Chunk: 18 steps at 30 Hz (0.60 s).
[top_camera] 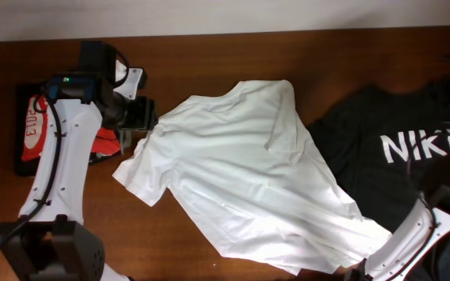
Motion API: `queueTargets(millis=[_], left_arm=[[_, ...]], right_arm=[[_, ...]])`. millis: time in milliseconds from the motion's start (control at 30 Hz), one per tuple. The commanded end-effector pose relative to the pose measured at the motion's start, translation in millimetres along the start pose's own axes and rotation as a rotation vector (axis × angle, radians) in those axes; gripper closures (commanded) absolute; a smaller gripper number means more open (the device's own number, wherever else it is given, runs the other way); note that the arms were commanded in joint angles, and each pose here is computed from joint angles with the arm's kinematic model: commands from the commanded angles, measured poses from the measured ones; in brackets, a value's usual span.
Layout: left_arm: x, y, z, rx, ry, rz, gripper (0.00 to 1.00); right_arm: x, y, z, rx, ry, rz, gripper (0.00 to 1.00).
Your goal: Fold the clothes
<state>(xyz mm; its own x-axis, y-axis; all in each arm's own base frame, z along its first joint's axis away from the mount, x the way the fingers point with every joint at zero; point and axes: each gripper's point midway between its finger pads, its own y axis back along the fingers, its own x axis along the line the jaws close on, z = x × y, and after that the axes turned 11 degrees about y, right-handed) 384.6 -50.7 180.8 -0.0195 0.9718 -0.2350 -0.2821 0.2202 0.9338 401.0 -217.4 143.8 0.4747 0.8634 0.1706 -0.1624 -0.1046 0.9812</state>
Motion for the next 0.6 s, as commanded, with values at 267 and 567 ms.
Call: queueTargets(millis=[267,567], left_arm=[[-11.4,8.1,2.6,-0.026,-0.063,-0.019,0.30],[-11.5,8.1,2.6,-0.026,-0.063,-0.020,0.30]], right_arm=[[103.8,-167.8,-108.2,0.306,0.274,-0.076,0.27],[-10.3,-63.2,7.1,-0.023,-0.065,-0.271,0.96]])
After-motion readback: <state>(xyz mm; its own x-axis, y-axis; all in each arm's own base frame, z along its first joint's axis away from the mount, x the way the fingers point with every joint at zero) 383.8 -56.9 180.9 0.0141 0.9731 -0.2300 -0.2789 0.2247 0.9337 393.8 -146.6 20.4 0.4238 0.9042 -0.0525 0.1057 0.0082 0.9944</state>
